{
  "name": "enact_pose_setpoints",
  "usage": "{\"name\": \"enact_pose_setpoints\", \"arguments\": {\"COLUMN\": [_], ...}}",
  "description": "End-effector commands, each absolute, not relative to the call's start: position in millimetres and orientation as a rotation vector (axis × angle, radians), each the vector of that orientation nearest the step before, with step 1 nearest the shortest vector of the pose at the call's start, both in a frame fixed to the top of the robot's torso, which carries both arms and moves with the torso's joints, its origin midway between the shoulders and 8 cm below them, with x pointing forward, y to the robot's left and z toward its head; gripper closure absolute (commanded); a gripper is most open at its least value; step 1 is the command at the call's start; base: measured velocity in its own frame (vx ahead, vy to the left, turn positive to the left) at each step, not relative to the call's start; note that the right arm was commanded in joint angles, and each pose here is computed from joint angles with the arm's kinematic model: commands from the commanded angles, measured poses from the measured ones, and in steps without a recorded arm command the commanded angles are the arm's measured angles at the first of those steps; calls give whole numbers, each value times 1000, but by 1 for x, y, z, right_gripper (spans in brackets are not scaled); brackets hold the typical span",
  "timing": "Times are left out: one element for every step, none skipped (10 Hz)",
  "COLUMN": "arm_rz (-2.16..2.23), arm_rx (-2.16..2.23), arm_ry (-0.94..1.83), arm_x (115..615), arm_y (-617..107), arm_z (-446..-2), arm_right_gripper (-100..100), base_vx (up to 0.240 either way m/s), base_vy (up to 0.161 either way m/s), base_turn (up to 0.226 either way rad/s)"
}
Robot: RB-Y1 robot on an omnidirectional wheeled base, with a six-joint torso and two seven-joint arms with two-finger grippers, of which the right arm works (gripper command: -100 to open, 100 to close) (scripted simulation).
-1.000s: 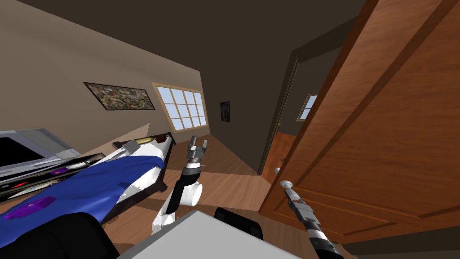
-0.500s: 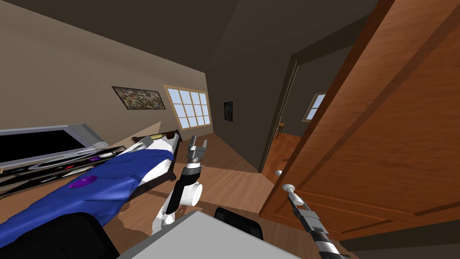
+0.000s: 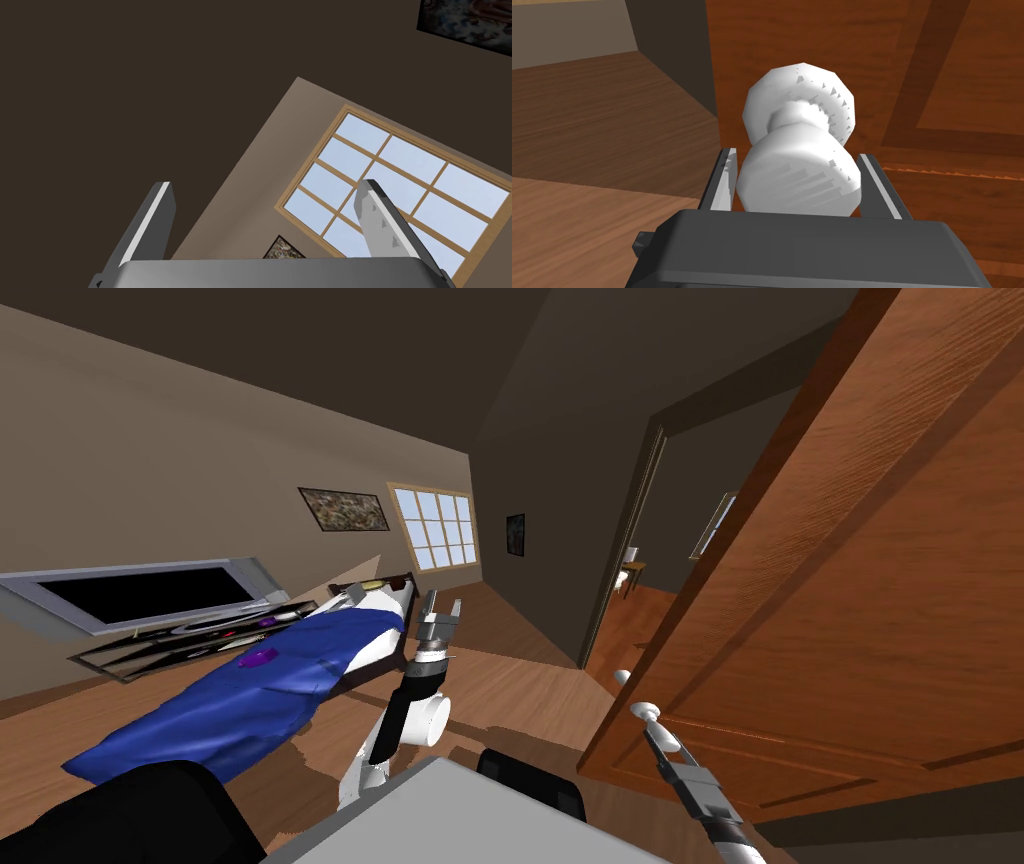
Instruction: Pull the door open
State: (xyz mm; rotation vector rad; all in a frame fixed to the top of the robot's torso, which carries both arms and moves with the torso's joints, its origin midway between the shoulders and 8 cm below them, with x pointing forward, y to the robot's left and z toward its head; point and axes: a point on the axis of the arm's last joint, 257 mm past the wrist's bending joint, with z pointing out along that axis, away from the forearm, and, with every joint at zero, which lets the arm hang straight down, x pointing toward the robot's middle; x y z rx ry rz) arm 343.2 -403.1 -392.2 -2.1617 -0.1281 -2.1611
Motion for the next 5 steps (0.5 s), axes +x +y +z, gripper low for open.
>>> {"name": "enact_pose_setpoints", "arguments": {"arm_rz": [-2156,-2153,-2151,-2148,-2144], "arm_rx": [-2158,-2154,-2152,-2148,-2145], "arm_ry": [-137,-144,-147,-154,-160], "arm_x": [338,334,332,329,325], "arm_y": [-404,-404,-404,-405,-405], "arm_z": [-393,-393,-393,-392,-392], "arm_right_gripper": [100,100,100,100,100], "base_vx": [-185,-171,-172,-158,-193], "base_vy": [-46,-44,-75,-103,-92], "base_turn": [93,108,97,139,173]}}
